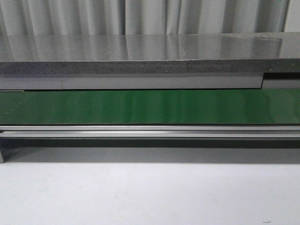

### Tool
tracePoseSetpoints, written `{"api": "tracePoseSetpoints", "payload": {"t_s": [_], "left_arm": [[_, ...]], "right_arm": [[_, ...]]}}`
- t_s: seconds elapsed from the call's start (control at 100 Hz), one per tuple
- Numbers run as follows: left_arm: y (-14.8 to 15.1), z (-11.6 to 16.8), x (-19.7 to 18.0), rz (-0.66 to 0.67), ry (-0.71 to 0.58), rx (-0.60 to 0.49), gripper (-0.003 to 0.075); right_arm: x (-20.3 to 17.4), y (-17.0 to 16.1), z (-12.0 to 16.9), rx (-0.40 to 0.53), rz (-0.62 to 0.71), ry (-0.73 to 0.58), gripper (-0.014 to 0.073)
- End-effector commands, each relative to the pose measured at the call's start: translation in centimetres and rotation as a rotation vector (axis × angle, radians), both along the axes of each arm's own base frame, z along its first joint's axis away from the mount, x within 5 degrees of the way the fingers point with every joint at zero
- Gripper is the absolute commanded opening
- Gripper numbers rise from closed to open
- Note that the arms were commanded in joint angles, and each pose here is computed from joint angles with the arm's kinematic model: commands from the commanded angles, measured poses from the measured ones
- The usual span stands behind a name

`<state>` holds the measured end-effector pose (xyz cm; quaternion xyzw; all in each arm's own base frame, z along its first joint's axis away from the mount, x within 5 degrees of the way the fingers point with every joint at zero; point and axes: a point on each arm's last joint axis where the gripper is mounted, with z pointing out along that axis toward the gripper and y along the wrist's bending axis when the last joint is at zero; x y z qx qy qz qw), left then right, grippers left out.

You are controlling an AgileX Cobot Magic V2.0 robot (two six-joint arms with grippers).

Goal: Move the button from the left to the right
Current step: 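Move the left gripper over the yellow-capped button in the blue tray, then lower the left gripper and close it on the yellow-capped button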

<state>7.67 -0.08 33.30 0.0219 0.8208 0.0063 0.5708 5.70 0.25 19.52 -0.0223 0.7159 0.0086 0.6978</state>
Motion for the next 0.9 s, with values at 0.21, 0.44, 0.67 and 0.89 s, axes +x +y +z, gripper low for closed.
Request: {"api": "tracePoseSetpoints", "payload": {"t_s": [0.21,0.44,0.67,0.89], "left_arm": [[-0.2,2.0,3.4,0.019,0.312,0.004,0.0005],[-0.3,1.0,5.2,0.021,0.394,0.011,0.0005],[-0.3,0.9,5.4,0.02,0.406,0.013,0.0005],[-0.3,0.9,5.5,0.018,0.394,0.011,0.0168]], "right_arm": [[-0.2,0.0,0.8,-0.007,0.003,-0.092,-0.0069],[-0.2,0.0,0.8,-0.007,0.003,-0.092,-0.0069],[-0.2,0.0,0.8,-0.007,0.003,-0.092,-0.0069],[-0.2,0.0,0.8,-0.007,0.003,-0.092,-0.0069]]}}
